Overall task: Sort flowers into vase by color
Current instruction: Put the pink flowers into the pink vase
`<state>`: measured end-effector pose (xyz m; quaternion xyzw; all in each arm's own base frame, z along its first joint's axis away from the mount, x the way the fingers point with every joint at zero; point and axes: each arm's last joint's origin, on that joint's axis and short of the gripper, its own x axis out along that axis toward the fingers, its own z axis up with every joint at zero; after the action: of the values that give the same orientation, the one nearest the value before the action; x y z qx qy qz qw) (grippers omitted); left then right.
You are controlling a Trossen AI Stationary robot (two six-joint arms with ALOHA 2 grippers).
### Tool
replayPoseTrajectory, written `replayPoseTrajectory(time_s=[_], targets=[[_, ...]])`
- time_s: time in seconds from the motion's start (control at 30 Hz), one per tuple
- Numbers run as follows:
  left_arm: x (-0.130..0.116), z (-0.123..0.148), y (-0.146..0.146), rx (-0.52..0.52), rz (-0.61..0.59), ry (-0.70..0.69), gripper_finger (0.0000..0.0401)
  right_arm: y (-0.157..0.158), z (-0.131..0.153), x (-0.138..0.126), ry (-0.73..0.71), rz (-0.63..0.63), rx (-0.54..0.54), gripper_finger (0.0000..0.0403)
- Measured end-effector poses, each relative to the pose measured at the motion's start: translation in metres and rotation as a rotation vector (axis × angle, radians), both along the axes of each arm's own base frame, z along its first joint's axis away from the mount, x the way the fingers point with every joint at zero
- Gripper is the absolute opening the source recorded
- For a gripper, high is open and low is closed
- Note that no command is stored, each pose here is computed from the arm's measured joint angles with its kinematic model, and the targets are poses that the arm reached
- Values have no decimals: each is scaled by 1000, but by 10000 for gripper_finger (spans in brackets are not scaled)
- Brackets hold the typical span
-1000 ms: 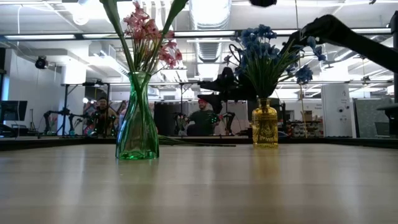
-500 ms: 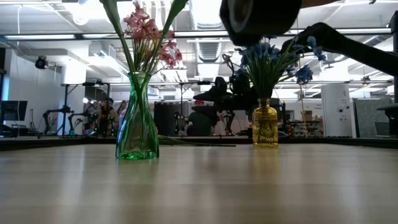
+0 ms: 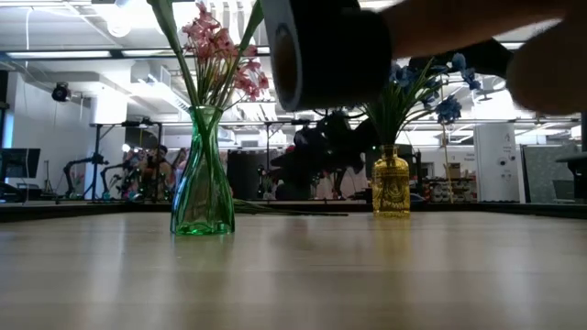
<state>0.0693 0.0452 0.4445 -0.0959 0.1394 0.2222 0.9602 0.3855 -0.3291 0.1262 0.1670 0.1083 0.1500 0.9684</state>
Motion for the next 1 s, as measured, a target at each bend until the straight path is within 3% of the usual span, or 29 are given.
replayPoseTrajectory(time_s=[0.43,1.0], targets=[[0,0,1,22,7,13,268,22,6,10,199,-165,-304,215],[2,-1,3,23,31,26,268,31,3,16,237,-155,-322,224]])
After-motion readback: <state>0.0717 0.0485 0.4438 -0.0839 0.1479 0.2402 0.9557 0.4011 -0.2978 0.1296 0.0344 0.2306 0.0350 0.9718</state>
